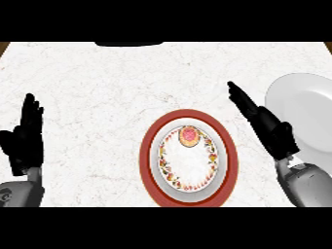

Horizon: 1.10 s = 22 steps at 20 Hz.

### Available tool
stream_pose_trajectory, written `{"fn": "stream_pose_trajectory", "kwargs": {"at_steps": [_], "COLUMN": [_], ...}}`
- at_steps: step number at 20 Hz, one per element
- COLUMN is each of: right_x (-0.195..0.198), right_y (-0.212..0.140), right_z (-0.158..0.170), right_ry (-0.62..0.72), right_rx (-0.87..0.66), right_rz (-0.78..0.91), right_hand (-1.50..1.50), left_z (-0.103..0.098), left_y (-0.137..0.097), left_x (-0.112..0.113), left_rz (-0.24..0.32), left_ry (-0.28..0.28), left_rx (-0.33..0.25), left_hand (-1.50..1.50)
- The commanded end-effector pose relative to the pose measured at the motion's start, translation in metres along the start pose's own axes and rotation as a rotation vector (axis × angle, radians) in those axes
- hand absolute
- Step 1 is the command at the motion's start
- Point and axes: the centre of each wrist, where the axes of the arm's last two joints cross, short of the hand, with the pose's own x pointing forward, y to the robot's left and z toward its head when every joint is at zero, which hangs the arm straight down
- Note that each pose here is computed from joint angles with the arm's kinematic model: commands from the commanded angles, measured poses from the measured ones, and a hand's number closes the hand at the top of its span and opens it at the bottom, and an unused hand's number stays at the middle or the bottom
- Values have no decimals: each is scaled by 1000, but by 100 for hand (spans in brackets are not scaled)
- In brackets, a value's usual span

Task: Pick the cupcake from the plate and place it in the plate

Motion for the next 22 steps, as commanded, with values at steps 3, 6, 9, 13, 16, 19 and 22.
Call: {"fn": "stream_pose_trajectory", "kwargs": {"at_steps": [3,6,9,13,16,19,22], "right_x": [55,109,67,16,4,22,21], "right_y": [-45,-73,-96,-87,-79,-76,-94], "right_z": [-31,-50,-40,-32,-33,-46,-24], "right_ry": [-219,-444,-257,-345,-400,-378,-269], "right_rx": [-59,-97,-456,-471,-413,-356,-203], "right_rz": [-58,-73,250,63,65,141,287], "right_hand": [150,150,150,-150,-150,-150,-150], "left_z": [23,45,46,54,55,42,48], "left_y": [-19,-45,-52,-61,-42,-44,-39], "left_x": [-32,-41,-32,-29,-21,-13,-16], "left_rz": [-2,11,69,90,99,87,100], "left_ry": [172,342,332,350,368,384,367], "left_rx": [-173,-371,-440,-447,-463,-479,-456], "left_hand": [0,0,0,0,0,0,0]}}
